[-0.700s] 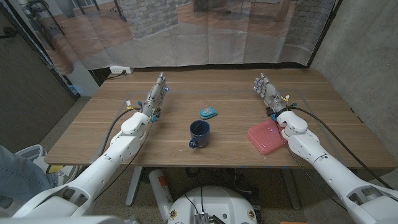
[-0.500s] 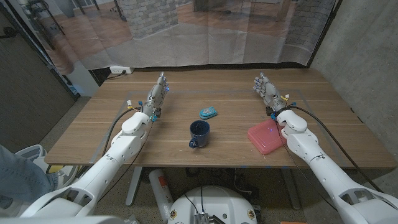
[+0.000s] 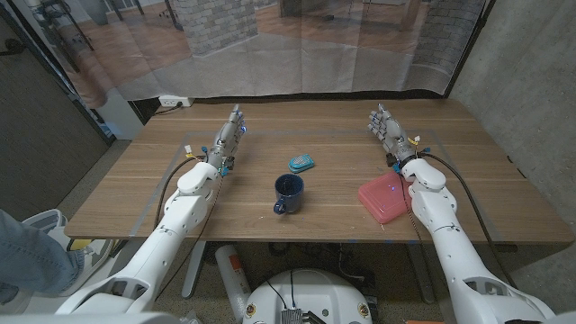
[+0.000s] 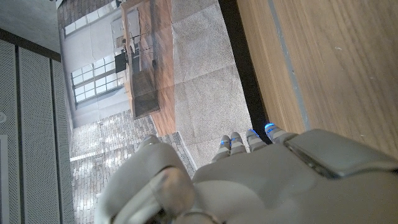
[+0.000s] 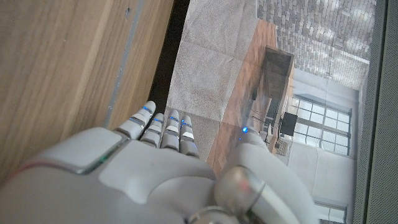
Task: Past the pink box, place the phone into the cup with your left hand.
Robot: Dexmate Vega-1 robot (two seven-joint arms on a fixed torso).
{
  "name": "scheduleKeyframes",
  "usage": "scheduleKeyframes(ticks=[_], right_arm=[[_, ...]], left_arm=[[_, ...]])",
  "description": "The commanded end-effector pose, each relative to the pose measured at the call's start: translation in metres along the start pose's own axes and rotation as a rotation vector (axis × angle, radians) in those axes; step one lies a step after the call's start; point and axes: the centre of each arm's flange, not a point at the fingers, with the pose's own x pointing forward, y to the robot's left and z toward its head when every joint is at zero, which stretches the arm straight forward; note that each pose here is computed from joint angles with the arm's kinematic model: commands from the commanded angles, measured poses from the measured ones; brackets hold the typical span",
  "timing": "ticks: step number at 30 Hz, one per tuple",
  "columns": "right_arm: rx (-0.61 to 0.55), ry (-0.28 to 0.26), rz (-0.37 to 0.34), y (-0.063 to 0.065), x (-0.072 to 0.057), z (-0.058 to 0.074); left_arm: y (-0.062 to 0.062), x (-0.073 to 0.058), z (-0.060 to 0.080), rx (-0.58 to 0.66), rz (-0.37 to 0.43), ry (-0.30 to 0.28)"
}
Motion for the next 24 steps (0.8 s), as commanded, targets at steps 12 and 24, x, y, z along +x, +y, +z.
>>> scheduleKeyframes(ticks=[12,24], right_arm=[[-0.002,0.018,0.006,0.002,-0.003,-0.007],[-0.002,0.011,0.002,0.005,-0.001,-0.007]], left_arm=[[0.000,-0.001,0.016,0.073,-0.014,-0.014],[-0.004,-0.001,0.024,0.105,-0.046,-0.071]])
